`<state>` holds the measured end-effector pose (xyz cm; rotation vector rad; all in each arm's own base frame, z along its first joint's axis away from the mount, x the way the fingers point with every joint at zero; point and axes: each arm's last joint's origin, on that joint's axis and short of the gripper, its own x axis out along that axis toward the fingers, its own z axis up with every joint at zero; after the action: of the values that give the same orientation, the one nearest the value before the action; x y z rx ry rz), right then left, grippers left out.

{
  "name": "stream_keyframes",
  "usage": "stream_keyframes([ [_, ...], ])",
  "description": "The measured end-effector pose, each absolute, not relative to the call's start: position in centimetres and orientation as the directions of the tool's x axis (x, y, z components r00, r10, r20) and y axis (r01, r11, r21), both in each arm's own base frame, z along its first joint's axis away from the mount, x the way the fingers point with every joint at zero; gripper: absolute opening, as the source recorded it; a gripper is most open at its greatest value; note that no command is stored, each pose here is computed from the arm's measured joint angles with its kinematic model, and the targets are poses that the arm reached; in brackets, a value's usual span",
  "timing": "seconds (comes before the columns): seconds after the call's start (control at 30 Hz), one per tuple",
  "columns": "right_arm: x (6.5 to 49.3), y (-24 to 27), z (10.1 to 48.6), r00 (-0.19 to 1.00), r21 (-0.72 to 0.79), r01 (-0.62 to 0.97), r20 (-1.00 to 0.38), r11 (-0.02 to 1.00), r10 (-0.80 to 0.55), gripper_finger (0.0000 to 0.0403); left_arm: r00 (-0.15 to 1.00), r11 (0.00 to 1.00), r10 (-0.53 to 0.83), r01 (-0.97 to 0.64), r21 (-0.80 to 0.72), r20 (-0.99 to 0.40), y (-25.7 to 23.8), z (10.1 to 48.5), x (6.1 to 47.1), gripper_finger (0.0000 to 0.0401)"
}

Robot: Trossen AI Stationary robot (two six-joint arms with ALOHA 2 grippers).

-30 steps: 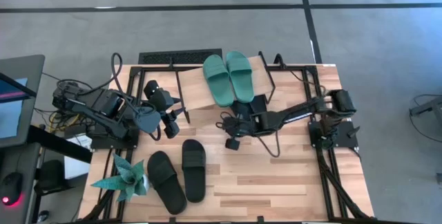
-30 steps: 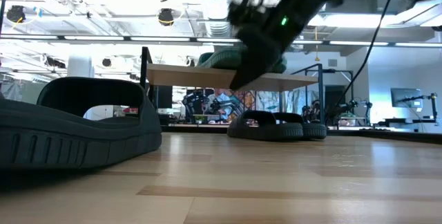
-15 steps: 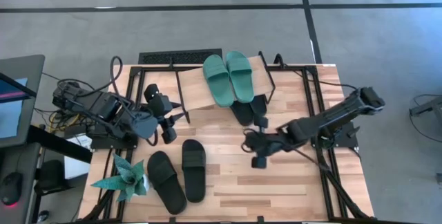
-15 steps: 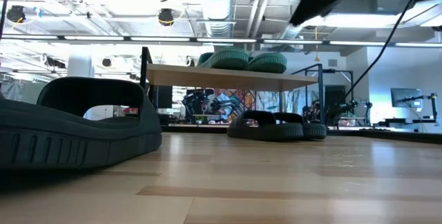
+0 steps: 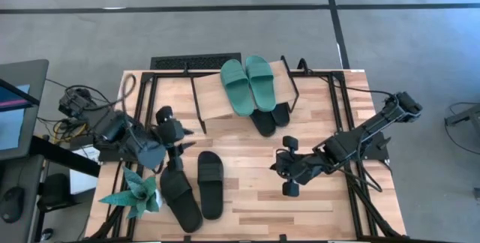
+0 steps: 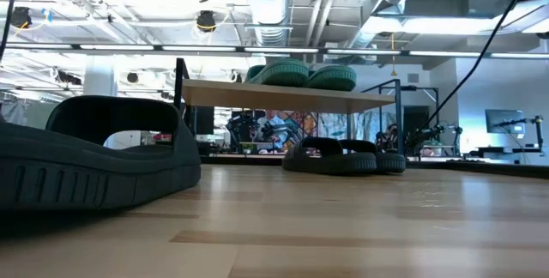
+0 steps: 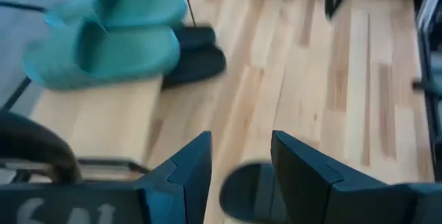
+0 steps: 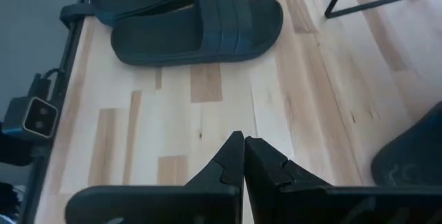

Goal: Pick and place slides into the shelf
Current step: Put the black slide under the shelf

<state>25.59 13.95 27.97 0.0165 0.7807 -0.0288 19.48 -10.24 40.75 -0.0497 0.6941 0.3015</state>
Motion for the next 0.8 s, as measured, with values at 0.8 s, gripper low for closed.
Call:
stream_keyframes([
  [0.8,31.7,13.6,27.1,0.819,0.018,-0.093,-0.567,0.995,0.087,0.0126,0.677,0.955,0.276,-0.274,0.115,-0.682,-12.3,36.6,20.0,0.0139],
])
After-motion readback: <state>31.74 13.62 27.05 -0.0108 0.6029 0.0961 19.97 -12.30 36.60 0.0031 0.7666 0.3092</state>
